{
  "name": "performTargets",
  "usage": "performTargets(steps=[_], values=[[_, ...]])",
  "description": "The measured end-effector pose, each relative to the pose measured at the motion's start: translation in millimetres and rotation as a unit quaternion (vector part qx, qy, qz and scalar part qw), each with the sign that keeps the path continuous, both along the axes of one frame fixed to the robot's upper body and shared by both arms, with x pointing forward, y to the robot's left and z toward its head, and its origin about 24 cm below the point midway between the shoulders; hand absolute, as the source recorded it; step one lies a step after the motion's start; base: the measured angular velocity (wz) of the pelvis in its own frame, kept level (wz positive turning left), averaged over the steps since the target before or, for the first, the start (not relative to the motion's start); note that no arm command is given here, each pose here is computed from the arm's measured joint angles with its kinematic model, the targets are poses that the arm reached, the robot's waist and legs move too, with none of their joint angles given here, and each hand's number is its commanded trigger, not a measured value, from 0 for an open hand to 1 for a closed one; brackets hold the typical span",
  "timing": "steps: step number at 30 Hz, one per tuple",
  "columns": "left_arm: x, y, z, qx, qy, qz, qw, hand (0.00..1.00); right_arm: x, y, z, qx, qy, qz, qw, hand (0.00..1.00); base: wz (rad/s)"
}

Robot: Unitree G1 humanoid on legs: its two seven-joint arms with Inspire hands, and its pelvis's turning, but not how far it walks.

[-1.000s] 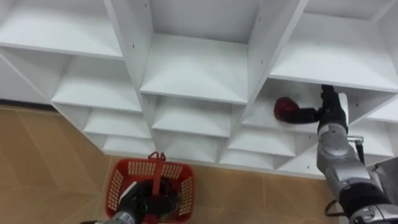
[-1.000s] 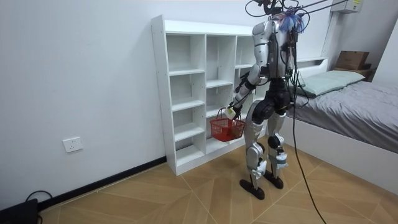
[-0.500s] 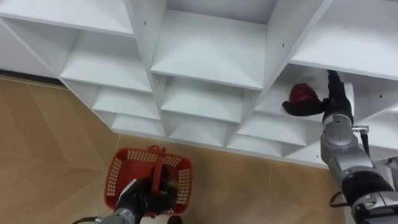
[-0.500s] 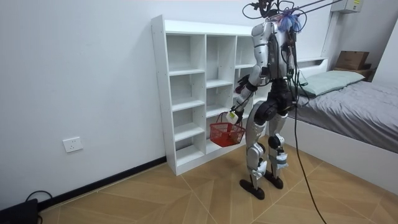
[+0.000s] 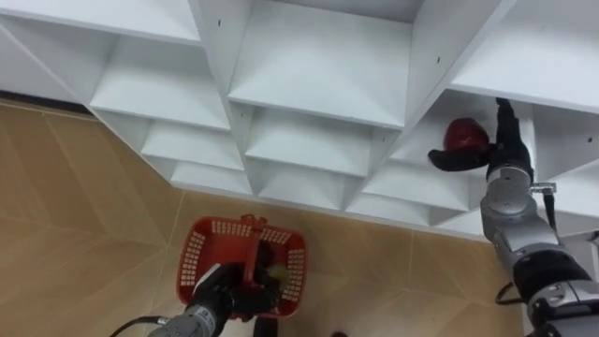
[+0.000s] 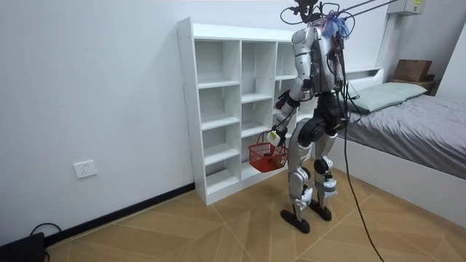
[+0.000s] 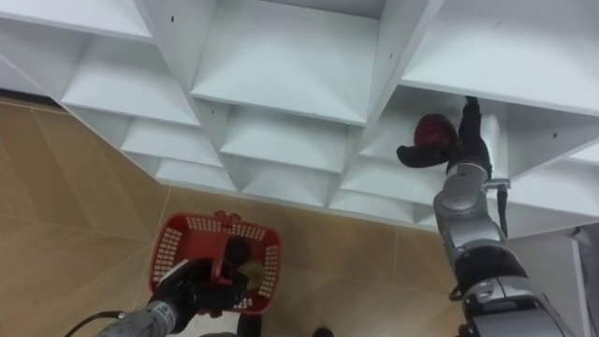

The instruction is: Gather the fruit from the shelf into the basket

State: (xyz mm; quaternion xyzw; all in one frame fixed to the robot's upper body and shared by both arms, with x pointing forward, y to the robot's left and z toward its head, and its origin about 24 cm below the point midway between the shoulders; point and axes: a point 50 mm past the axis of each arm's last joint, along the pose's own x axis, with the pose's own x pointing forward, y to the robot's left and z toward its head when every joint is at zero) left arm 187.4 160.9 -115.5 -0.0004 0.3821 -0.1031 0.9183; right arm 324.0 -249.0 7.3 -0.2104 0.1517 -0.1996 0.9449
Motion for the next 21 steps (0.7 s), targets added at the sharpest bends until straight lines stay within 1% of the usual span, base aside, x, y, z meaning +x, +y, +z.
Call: performTargets(steps=[10,21], values=[[-0.7,-1.1,-1.3,0.001,0.003,0.005,1.0,1.0,-0.3,-0.5,0.4,-0.004,-0.004,-0.009,1.0,0.0,0.0],[7.8,-1.6,3.2,0.002,-0.009,0.006,1.0,1.0,-0.4,-3.1,2.9,-0.017,-0.013,-0.029,0.999,0.0,0.0]])
